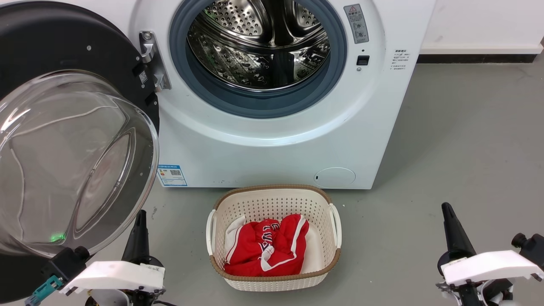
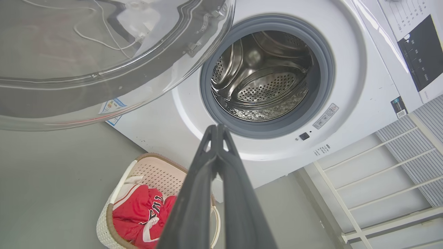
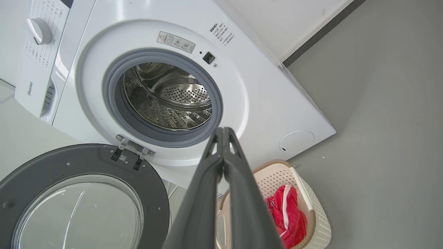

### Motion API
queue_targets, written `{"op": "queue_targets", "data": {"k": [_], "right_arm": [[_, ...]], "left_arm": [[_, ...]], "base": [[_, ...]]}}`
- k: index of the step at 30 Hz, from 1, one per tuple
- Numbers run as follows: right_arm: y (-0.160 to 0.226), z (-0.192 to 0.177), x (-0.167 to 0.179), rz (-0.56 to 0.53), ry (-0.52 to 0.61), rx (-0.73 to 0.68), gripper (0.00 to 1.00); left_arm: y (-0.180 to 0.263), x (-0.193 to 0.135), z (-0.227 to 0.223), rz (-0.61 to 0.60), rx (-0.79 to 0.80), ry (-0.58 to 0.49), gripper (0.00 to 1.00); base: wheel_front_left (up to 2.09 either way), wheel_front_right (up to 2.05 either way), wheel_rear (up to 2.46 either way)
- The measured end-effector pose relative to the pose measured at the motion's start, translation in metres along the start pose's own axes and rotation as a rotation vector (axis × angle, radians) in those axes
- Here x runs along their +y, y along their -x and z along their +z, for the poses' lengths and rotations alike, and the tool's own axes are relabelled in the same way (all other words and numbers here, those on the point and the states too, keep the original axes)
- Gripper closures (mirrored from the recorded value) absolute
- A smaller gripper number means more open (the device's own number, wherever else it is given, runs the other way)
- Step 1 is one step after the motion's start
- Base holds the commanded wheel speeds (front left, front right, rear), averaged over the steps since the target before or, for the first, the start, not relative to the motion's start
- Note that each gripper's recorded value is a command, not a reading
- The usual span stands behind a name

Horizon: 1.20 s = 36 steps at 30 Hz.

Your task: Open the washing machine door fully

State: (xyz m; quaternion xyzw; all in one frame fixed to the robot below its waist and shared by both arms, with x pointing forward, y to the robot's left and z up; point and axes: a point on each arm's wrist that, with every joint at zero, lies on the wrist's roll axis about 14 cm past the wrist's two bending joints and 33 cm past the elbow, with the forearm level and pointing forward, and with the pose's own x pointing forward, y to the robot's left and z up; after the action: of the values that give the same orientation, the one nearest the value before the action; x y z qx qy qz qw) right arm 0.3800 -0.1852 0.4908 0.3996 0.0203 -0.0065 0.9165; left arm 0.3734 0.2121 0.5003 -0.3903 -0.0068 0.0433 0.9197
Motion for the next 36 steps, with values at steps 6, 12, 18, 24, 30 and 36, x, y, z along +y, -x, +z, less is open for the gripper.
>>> {"op": "queue_targets", "data": {"k": [6, 12, 18, 24, 30, 36], "right_arm": [[-0.0012, 0.002, -0.0004, -0.004, -0.077, -0.001, 1.0], [-0.0012, 0.0026, -0.002, -0.009, -0.148, 0.001, 1.0], [-0.0013, 0.0038, -0.0031, -0.013, -0.216, 0.0, 1.0], [-0.0029, 0.0063, -0.0026, -0.011, -0.279, -0.004, 1.0], [-0.0037, 0.0079, -0.0023, -0.009, -0.339, -0.004, 1.0], [-0.0045, 0.0098, -0.0019, -0.004, -0.414, -0.005, 1.0]], "left_arm": [[-0.0007, 0.0008, -0.0016, 0.003, 0.011, 0.076, 1.0], [-0.0016, 0.0013, -0.0028, 0.007, 0.019, 0.149, 1.0], [-0.0042, -0.0009, -0.0022, 0.002, 0.023, 0.219, 1.0], [-0.0046, -0.0009, -0.0038, 0.002, 0.033, 0.284, 1.0], [-0.005, -0.0008, -0.0052, 0.002, 0.041, 0.346, 1.0], [-0.0061, -0.0015, -0.0063, 0.0, 0.05, 0.425, 1.0]], "base": [[0.0, 0.0, 0.0], [0.0, 0.0, 0.0], [0.0, 0.0, 0.0], [0.0, 0.0, 0.0], [0.0, 0.0, 0.0], [0.0, 0.0, 0.0]]}}
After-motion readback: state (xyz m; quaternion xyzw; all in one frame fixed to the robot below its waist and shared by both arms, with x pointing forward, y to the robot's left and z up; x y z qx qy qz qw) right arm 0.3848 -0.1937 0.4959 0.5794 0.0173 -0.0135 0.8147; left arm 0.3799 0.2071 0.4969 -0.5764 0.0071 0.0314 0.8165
